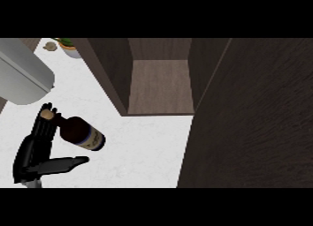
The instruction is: Pick up the wine, place it into the cabinet and close the cabinet
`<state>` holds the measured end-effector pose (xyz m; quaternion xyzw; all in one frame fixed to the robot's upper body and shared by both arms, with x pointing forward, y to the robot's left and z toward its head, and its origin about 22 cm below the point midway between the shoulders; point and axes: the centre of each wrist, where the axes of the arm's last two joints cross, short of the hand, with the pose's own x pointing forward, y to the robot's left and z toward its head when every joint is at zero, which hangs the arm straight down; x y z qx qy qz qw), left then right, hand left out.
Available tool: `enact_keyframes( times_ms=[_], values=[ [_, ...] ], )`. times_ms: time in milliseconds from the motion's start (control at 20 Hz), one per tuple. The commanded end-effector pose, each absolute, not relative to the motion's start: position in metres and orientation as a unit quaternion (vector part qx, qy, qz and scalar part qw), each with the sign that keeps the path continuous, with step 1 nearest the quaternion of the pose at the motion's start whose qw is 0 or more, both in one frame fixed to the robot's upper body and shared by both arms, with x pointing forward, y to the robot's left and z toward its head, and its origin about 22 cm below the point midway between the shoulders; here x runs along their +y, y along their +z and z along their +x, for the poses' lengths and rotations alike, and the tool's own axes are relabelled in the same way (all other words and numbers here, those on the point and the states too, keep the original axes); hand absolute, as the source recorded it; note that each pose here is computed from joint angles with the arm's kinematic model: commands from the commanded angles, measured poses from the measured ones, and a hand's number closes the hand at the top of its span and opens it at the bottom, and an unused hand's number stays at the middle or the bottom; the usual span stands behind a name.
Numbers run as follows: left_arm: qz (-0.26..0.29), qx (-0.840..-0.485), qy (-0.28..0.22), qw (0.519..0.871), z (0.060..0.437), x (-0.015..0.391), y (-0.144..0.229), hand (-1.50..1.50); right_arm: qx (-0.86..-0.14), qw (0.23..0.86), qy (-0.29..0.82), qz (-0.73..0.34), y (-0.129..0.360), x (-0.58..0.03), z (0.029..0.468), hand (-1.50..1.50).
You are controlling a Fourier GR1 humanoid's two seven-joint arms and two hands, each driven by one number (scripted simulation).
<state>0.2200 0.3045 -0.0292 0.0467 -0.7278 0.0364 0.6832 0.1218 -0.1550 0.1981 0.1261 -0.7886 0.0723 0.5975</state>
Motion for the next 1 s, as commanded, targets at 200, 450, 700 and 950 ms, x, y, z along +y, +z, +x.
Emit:
enact_keyframes(
  times_ms=[200,450,700,950],
  values=[
    [0.048,-0.715,0.042,0.696,0.238,0.324,-0.058,-1.5,-0.821,0.557,0.058,0.116,0.214,-0.174,0.081,-1.5],
    [-0.01,-0.7,0.056,0.712,0.228,0.314,-0.077,-1.5,-0.822,0.556,0.055,0.109,0.216,-0.172,0.086,-1.5],
    [-0.031,-0.695,0.049,0.717,0.235,0.312,-0.098,-1.5,-0.826,0.549,0.065,0.111,0.217,-0.166,0.093,-1.5],
    [-0.05,-0.702,0.046,0.708,0.249,0.308,-0.094,-1.5,-0.824,0.553,0.068,0.105,0.22,-0.166,0.097,-1.5]
  ],
)
